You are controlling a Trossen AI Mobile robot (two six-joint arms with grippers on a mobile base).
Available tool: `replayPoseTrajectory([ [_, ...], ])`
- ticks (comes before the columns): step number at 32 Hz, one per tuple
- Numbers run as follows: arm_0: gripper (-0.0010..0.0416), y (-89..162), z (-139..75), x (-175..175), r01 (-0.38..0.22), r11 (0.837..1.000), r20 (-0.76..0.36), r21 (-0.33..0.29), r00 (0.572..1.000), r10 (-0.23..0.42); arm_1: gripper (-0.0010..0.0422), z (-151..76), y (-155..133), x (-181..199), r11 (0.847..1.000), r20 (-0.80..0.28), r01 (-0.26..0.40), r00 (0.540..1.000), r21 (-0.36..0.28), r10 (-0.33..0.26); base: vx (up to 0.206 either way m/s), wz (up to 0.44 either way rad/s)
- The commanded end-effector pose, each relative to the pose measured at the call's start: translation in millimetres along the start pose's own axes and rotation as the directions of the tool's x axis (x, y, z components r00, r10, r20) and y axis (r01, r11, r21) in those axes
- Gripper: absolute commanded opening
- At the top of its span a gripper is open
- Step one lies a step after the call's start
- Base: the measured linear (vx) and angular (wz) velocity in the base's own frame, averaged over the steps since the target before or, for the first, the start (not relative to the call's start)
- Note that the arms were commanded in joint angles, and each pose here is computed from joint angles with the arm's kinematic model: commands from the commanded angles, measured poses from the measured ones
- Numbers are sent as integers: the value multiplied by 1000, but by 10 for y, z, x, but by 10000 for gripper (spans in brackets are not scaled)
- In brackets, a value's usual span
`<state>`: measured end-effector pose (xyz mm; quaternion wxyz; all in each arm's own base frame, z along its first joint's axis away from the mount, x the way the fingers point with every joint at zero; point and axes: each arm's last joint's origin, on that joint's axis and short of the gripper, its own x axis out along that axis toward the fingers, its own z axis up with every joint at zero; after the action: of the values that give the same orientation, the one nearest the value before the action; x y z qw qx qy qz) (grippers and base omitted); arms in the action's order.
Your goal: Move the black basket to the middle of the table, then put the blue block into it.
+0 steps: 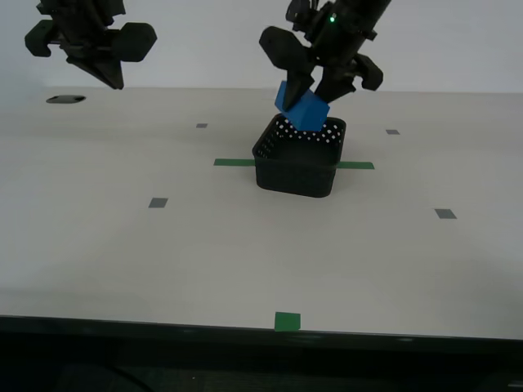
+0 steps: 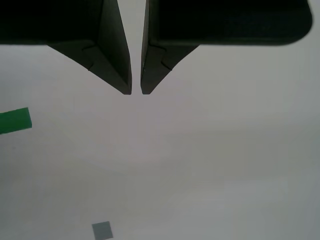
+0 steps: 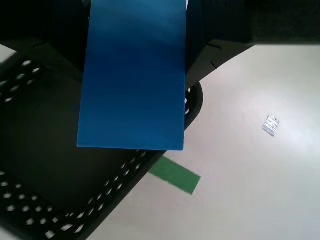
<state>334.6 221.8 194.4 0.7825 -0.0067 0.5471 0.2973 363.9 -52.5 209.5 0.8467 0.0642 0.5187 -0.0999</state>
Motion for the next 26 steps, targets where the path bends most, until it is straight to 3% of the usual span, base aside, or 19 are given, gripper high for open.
replayPoseTrajectory([
  [1, -1, -26, -32, 68, -8, 1000, 33, -6, 999, 8, 23, -14, 3, 8, 1000, -4, 3, 1000, 4, -3, 0, 0],
  [7, 18, -21, 25, 52, -15, 1000, 80, -16, 997, 16, 22, -119, -3, 69, 1000, -53, 8, 999, 5, -8, 0, 0],
  [12, 98, -31, 34, 50, 26, 1000, 94, -14, 995, -24, 23, -192, -8, 114, 1000, -80, 11, 997, 4, -10, 0, 0],
  [17, 139, -31, 45, 49, 30, 999, 106, -17, 994, -28, 23, -195, -8, 115, 1000, -82, 11, 997, 4, -10, 0, 0],
  [19, 174, -40, 49, 48, 57, 998, 114, -16, 992, -55, 23, -195, -10, 117, 1000, -81, 11, 997, 4, -10, 0, 0],
  [20, 214, -46, 52, 47, 70, 997, 118, -15, 991, -68, 23, -194, -8, 118, 1000, -79, 10, 997, 4, -10, 0, 0],
  [23, 266, -45, 55, 46, 70, 997, 120, -18, 990, -68, 22, -190, -8, 118, 1000, -74, 10, 997, 4, -10, 0, 0],
  [26, 295, -48, 56, 45, 71, 997, 121, -22, 990, -68, 23, -187, -9, 118, 1000, -72, 10, 997, 4, -10, 0, 0],
])
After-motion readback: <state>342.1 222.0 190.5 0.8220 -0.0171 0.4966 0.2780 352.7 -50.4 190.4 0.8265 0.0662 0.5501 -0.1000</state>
